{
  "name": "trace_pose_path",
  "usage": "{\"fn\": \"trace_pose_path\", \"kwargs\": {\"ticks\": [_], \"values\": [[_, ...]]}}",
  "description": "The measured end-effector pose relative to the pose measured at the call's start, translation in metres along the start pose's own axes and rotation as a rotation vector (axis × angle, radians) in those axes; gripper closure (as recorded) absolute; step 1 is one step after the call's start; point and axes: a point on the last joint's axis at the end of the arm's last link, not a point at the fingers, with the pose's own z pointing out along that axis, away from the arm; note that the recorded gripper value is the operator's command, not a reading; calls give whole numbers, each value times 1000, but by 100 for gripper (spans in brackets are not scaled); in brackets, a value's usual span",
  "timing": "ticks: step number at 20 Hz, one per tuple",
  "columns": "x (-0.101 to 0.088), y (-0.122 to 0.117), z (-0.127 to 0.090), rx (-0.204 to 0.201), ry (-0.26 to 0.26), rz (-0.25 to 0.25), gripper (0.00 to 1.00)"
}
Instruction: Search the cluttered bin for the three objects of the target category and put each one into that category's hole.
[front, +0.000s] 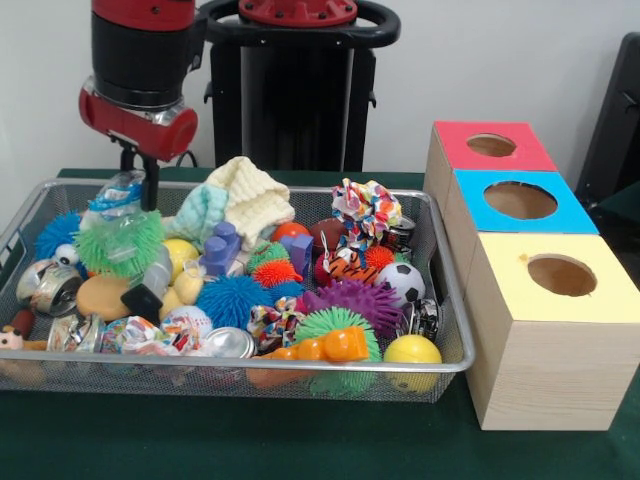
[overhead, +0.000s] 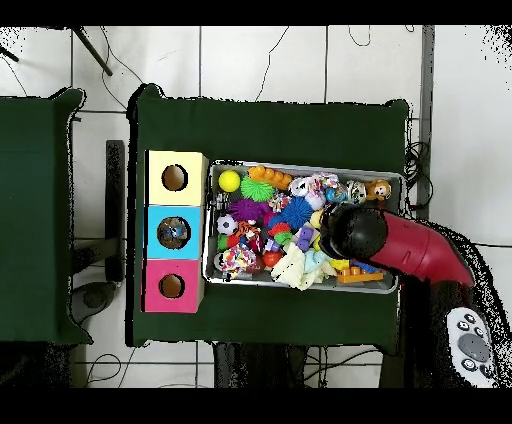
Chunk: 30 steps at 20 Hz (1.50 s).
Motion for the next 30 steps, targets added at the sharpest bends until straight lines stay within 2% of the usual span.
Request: {"fn": "trace_pose_path", "kwargs": {"ticks": [5,9,12,17,22,23,30], "values": [[22,16,6,2,-18,-18,100],[43,35,5,2,-13,-27,100],[52,46,4,-2,-8,-23,100],[62,52,9,-8,-6,-7,100],[62,49,15,-1,-17,10,100],[61,48,15,1,-25,18,0],[60,47,14,10,-41,29,0]]}}
